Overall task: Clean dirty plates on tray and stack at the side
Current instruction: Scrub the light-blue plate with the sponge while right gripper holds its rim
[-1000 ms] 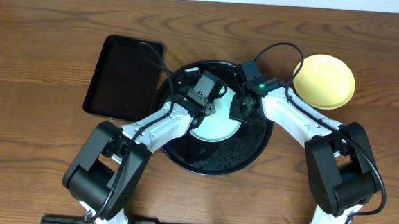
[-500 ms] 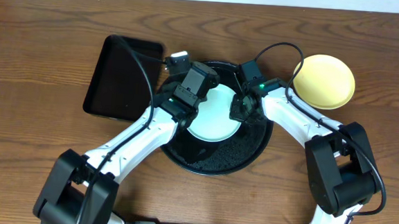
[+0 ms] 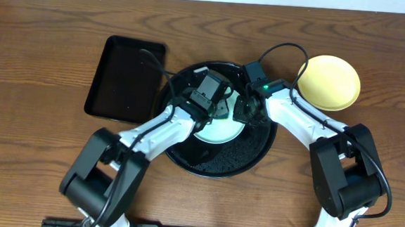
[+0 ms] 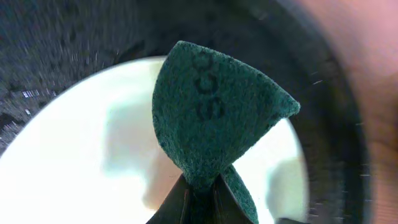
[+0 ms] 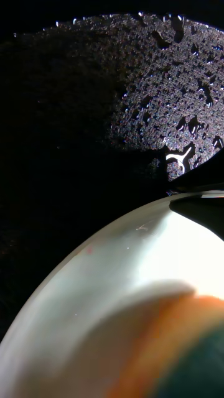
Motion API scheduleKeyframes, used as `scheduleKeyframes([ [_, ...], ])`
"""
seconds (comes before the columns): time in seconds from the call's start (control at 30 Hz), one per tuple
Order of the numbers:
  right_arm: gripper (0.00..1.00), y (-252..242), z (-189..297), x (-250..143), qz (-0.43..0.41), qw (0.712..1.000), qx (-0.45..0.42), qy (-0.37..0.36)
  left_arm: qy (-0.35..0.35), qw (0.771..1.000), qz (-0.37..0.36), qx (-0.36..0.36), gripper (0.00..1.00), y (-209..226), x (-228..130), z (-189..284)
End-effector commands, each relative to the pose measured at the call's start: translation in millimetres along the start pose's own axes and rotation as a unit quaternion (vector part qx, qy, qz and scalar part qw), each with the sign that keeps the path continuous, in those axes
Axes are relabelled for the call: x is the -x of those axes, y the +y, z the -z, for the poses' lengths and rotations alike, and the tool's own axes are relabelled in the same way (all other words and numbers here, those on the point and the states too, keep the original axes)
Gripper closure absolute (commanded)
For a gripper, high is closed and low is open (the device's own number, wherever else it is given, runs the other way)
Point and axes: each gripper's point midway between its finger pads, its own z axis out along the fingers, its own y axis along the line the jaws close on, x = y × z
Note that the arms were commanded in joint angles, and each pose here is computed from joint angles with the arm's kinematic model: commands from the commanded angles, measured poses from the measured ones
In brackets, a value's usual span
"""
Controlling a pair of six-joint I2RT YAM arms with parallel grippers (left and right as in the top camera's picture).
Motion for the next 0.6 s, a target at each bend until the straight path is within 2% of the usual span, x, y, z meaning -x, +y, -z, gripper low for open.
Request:
scheduleKeyframes([
  [0.0,0.98,-6.3,8.1,7.9,-0.008,1.0,-0.012,-0.021,0.025,0.999,-0.001,0.027,0.92,17.1,-15.0,-13.6],
  [0.13,0.98,-6.4,8.2,8.0,-0.007,1.0,-0.013,-0.022,-0.001,0.993,-0.029,0.11,0.92,53.5,-7.2,-11.6],
  [0.33,0.98,-7.0,8.2,8.4,-0.004,1.0,-0.014,-0.023,-0.032,0.968,-0.066,0.241,0.92,113.4,13.5,8.5],
  [0.57,0.98,-6.7,8.2,8.9,0.011,1.0,-0.014,-0.024,-0.054,0.967,-0.038,0.247,0.93,126.8,42.4,36.5],
])
